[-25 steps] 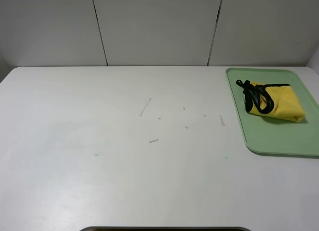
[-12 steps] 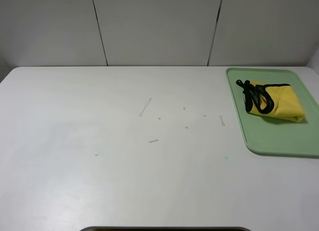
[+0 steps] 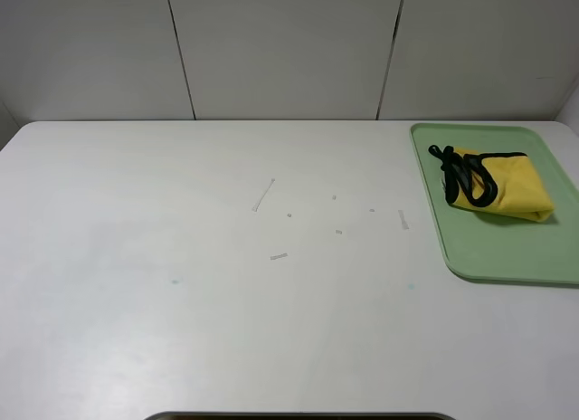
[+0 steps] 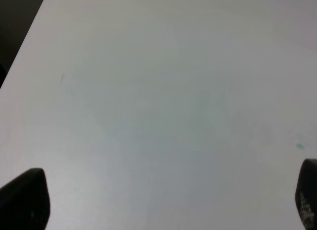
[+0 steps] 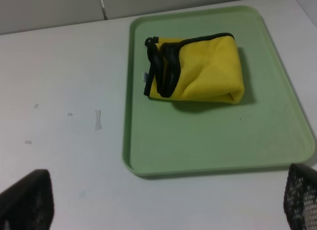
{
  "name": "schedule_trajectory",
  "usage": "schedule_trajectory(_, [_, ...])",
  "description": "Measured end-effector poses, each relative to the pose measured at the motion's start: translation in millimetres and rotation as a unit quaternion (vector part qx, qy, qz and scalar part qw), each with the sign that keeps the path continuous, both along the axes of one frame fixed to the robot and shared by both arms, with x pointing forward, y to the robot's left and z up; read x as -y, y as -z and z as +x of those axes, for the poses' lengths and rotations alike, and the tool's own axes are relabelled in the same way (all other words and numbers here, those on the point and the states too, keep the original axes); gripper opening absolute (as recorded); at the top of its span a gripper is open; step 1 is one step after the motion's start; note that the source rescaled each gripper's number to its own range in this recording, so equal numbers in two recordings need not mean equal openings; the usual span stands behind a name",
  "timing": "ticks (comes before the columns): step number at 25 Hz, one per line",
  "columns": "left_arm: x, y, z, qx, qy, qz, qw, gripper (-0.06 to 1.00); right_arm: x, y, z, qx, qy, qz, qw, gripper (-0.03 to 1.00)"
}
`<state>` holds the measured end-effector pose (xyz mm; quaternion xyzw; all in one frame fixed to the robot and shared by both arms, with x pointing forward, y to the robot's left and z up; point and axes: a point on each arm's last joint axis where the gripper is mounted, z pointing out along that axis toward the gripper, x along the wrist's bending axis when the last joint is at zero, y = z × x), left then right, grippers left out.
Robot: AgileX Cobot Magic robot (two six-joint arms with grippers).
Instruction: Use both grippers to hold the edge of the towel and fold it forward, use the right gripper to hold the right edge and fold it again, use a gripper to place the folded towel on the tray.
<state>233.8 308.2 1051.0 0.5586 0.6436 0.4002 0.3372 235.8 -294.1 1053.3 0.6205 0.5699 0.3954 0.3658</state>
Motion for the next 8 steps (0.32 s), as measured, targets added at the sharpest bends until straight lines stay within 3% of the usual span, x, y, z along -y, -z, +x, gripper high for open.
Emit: schedule_trajectory(8, [0.0,0.0,0.0,0.0,0.0,0.0,1.0,1.0,0.0,0.0,0.0,0.0,0.0,0.0,1.0,1.0])
